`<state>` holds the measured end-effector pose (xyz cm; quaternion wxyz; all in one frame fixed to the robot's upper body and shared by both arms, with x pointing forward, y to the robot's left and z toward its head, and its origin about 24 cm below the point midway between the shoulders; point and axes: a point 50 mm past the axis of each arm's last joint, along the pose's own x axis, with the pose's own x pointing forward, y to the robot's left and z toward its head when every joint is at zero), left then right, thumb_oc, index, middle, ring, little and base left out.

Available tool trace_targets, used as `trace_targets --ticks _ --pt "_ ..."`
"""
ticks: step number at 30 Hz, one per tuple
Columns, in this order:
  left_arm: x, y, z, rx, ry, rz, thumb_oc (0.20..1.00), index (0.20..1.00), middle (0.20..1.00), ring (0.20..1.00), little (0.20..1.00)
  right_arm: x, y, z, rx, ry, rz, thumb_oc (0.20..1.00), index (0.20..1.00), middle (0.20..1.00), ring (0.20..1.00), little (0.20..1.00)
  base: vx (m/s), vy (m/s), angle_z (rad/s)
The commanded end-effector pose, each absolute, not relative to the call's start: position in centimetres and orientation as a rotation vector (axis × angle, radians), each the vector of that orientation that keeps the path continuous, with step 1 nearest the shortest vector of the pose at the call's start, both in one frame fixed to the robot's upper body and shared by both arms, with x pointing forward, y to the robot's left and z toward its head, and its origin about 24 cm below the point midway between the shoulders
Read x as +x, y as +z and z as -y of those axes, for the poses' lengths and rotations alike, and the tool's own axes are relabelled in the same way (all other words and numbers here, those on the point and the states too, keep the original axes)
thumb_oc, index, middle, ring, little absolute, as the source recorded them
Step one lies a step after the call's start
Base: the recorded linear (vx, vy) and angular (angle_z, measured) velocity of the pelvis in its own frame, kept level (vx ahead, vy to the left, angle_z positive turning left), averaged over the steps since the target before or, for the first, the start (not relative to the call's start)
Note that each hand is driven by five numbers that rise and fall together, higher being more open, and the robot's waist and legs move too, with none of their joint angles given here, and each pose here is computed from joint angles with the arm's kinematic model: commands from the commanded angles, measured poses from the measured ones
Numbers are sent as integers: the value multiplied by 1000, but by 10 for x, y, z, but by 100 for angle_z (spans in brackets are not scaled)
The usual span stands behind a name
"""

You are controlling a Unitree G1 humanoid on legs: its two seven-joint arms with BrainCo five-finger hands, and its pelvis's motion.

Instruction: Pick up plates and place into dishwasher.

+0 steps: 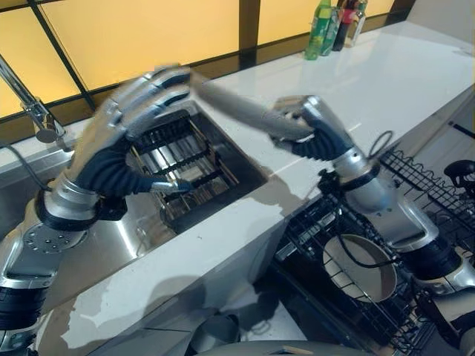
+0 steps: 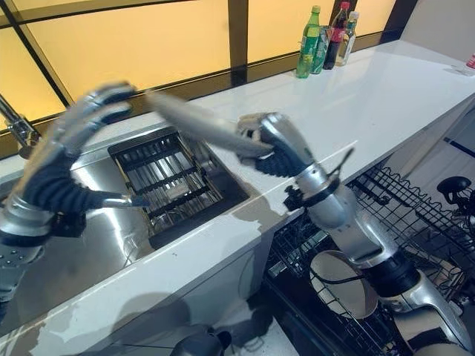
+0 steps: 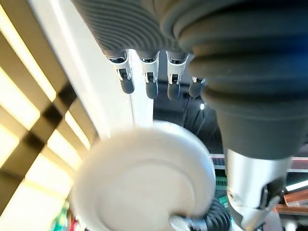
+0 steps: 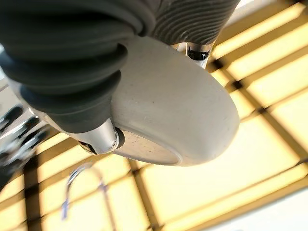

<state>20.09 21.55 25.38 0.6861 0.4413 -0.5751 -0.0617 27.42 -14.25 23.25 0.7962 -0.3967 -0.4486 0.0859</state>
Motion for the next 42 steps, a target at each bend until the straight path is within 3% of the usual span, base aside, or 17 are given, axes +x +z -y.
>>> trace_targets --ticks 1,21,35,42 --pt "196 259 -228 992 -4 1318 1000 1000 1000 1000 1000 268 241 162 -820 80 995 200 200 200 200 200 36 2 -15" --pt "187 241 -285 982 404 1100 1000 1000 1000 1000 1000 237 227 258 -841 -228 786 200 200 200 200 200 45 31 -31" --pt "179 235 -310 1021 547 979 1000 1000 1000 1000 1000 234 183 275 -767 -235 551 200 200 200 200 200 70 55 -26" --pt "183 241 -318 1031 590 971 1000 1000 1000 1000 1000 243 174 284 -789 -276 500 200 200 200 200 200 23 -237 -7"
